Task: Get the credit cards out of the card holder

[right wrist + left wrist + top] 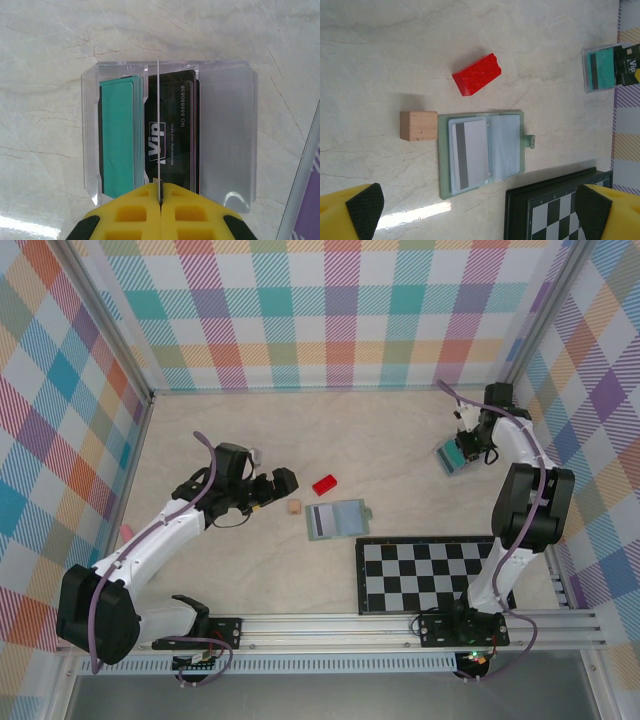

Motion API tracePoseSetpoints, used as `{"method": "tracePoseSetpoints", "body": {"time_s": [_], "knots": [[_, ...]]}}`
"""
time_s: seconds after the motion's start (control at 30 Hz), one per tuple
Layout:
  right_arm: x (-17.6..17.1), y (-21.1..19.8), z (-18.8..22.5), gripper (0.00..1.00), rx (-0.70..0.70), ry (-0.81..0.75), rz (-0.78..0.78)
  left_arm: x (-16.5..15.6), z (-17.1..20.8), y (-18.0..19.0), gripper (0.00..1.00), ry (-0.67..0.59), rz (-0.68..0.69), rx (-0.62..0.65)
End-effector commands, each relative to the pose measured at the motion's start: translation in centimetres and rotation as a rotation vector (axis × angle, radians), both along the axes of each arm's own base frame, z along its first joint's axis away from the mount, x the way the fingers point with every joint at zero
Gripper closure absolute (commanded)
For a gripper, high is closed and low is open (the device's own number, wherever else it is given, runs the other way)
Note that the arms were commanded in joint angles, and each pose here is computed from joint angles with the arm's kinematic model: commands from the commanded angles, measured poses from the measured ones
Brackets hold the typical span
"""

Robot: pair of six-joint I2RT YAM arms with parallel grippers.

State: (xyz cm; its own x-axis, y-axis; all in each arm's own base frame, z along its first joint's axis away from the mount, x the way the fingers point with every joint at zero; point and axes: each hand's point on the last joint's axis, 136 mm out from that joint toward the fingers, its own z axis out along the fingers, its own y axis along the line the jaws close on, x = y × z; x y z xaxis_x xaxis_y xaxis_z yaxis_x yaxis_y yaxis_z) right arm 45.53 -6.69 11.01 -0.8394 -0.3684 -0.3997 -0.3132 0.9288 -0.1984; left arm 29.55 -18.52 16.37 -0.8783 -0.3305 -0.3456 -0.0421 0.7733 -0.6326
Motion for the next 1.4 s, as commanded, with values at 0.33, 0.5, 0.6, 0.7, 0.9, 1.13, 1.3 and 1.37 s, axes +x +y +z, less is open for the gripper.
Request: {"method": "tracePoseSetpoints", "body": {"time_s": [0.33, 0.5, 0.6, 0.7, 0.9, 1.13, 1.3, 1.37], "knots": [[-0.1, -0.2, -0.9, 0.78, 0.011, 0.024, 0.004, 0.1, 1.1, 0.6, 0.0, -0.039, -0.009, 0.005], [0.2, 0.0, 0.5, 0.72, 0.02, -0.011, -0.003, 0.3, 1.2, 0.5, 0.0, -0.041, -0.009, 0.004], [0.2, -0.2, 1.0, 0.73, 0.014, -0.022, -0.016, 0.3, 1.1, 0.5, 0.0, -0.041, -0.01, 0.004], [0.2, -0.1, 0.9, 0.78, 0.017, -0.017, -0.011, 0.2, 1.0, 0.6, 0.0, -0.037, -0.01, 0.007], [-0.1, 0.2, 1.0, 0.89, 0.03, -0.01, 0.004, 0.1, 0.9, 0.7, 0.0, -0.034, -0.011, 0.009], [-0.1, 0.3, 3.0, 0.92, 0.033, -0.044, 0.016, 0.1, 0.9, 0.7, 0.0, -0.035, -0.012, 0.005], [-0.3, -0.3, 4.0, 0.94, 0.036, -0.072, -0.003, 0.2, 0.9, 0.5, 0.0, -0.031, -0.013, 0.0], [-0.4, -0.4, 4.1, 0.95, 0.037, -0.076, -0.009, 0.2, 1.0, 0.5, 0.0, -0.031, -0.013, -0.002]]}}
